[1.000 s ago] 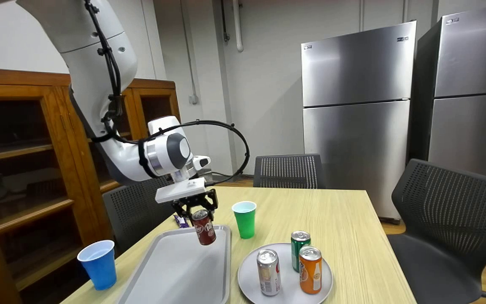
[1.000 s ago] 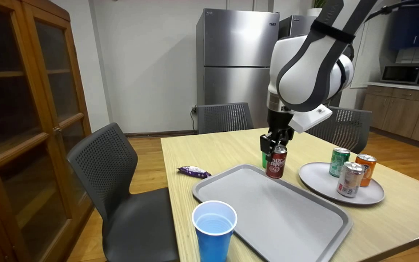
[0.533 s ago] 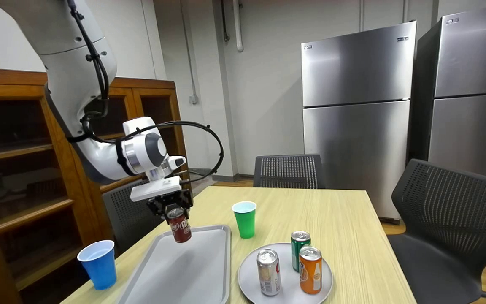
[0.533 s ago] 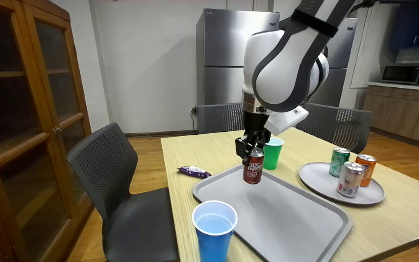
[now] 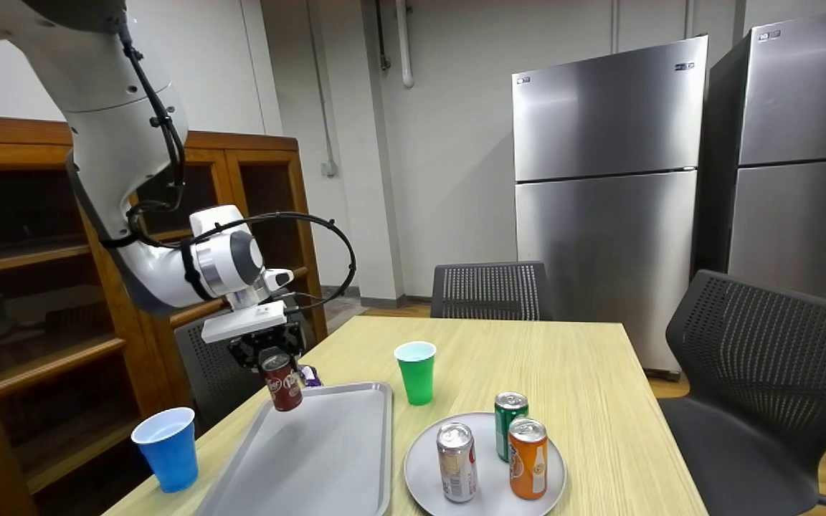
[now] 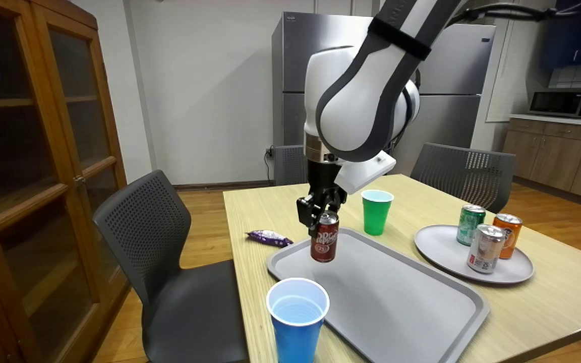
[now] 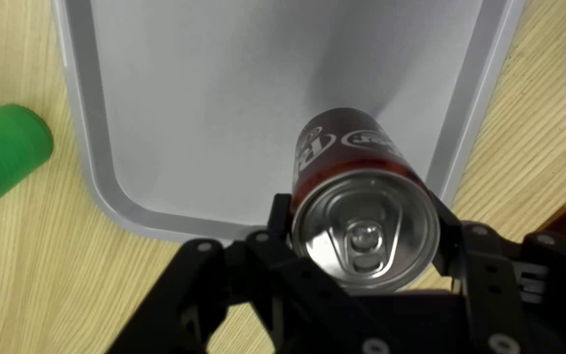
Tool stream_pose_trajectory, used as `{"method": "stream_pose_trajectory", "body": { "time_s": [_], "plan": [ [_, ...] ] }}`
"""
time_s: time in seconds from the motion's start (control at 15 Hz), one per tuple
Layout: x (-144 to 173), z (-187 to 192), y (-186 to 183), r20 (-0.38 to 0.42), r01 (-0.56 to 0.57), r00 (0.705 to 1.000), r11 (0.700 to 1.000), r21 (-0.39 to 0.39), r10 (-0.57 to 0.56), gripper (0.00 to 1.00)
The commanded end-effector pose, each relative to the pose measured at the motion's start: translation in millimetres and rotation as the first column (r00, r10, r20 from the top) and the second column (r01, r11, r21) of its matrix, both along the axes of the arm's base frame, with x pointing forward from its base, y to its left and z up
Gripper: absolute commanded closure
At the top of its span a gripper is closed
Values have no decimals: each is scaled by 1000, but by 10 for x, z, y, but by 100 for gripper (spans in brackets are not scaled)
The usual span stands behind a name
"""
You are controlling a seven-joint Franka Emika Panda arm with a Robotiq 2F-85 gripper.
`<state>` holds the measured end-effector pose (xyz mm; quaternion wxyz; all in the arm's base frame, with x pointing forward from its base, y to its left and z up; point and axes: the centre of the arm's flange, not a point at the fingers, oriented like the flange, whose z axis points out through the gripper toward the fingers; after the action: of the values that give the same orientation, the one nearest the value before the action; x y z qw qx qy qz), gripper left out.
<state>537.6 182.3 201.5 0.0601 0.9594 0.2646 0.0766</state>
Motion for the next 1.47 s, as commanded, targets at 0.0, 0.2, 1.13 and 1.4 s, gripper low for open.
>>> {"method": "stream_pose_trajectory", "body": {
  "time_s": [0.0, 0.2, 1.13, 1.4],
  "plan": [
    [180, -54, 208, -15, 12, 1000, 1000, -9, -13, 61],
    [239, -154, 304, -27, 7, 1000, 1000, -10, -7, 61],
    [405, -10, 396, 4, 2, 1000, 1000, 6, -2, 0],
    [400, 212, 203, 37, 19, 999, 1000, 20, -20, 0]
  ]
}}
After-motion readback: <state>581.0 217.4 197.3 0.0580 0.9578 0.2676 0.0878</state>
